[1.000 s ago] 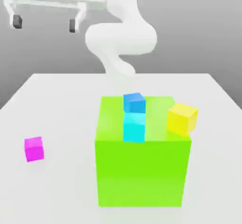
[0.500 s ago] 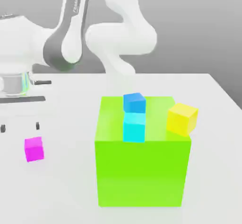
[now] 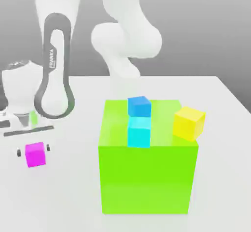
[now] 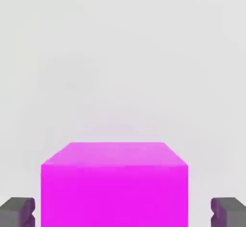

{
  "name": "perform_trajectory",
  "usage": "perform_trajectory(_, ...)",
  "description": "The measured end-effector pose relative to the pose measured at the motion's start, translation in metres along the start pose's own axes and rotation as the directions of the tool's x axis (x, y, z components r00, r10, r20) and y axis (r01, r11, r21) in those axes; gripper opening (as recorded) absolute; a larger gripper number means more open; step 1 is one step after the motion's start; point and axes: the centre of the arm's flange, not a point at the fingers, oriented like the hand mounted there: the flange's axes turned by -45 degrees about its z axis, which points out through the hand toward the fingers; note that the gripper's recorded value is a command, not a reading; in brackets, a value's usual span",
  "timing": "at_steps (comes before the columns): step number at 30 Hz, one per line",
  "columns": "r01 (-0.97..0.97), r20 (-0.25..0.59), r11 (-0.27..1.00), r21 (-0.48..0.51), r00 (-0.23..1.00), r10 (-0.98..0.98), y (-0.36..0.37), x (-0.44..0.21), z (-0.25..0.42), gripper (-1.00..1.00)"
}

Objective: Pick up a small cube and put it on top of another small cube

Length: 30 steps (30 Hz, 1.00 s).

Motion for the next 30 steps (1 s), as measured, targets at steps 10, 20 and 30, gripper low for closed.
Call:
perform_trajectory(10,0.003,0.002,1.000,-0.006,1.000,-0.003,0.004,0.001,-0.028,-1.00)
perform_trajectory(20,0.134,-0.027,0.990,0.040,0.991,-0.133,-0.013,0.066,-0.092,-1.00)
perform_trajectory(30,0.521,-0.080,0.848,0.096,0.853,-0.515,-0.128,0.192,-0.210,-1.00)
